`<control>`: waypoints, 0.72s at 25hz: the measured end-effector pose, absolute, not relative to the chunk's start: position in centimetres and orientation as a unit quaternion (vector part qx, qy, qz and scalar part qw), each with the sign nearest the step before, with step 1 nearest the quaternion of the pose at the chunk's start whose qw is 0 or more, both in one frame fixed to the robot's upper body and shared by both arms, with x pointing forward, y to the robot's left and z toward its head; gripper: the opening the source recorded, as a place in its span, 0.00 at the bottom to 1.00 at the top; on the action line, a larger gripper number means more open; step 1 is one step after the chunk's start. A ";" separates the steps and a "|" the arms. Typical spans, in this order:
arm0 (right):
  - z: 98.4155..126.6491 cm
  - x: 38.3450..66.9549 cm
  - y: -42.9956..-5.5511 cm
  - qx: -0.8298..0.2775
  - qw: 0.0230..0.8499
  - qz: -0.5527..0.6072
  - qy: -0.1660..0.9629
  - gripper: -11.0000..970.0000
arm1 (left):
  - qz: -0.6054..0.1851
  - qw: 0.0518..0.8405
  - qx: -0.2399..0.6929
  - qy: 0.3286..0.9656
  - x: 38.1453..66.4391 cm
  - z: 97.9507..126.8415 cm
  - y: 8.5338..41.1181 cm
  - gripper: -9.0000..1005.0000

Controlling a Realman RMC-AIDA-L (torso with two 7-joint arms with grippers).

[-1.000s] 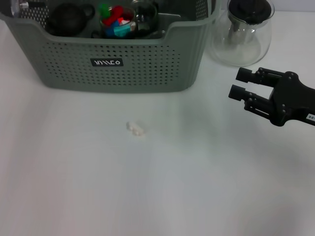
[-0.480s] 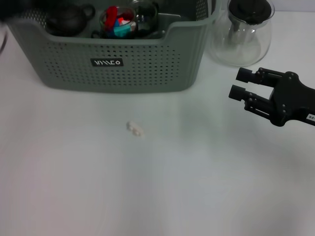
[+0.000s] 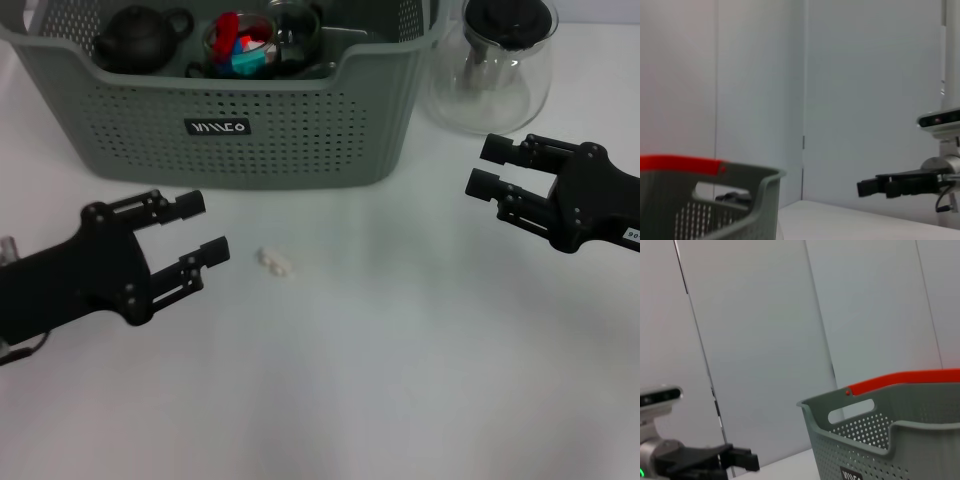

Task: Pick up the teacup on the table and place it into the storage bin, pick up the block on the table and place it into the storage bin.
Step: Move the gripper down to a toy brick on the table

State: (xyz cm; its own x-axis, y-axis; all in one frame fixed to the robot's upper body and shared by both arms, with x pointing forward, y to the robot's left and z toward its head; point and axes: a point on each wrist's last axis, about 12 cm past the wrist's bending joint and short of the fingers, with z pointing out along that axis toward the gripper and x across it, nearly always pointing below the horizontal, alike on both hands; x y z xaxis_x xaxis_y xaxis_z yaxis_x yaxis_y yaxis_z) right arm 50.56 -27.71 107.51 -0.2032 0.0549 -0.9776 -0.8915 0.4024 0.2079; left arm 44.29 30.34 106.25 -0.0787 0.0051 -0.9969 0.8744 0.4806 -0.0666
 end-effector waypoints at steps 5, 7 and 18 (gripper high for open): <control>107.5 50.6 -27.7 -0.326 0.541 0.438 0.640 0.53 | -0.361 0.533 0.310 0.699 45.9 103.6 29.4 0.45; 107.5 50.6 -27.8 -0.325 0.541 0.437 0.640 0.53 | -0.343 0.524 0.308 0.716 46.5 102.4 28.6 0.44; 107.5 50.5 -28.0 -0.320 0.544 0.435 0.643 0.53 | -0.292 0.516 0.337 0.732 47.7 99.2 24.7 0.44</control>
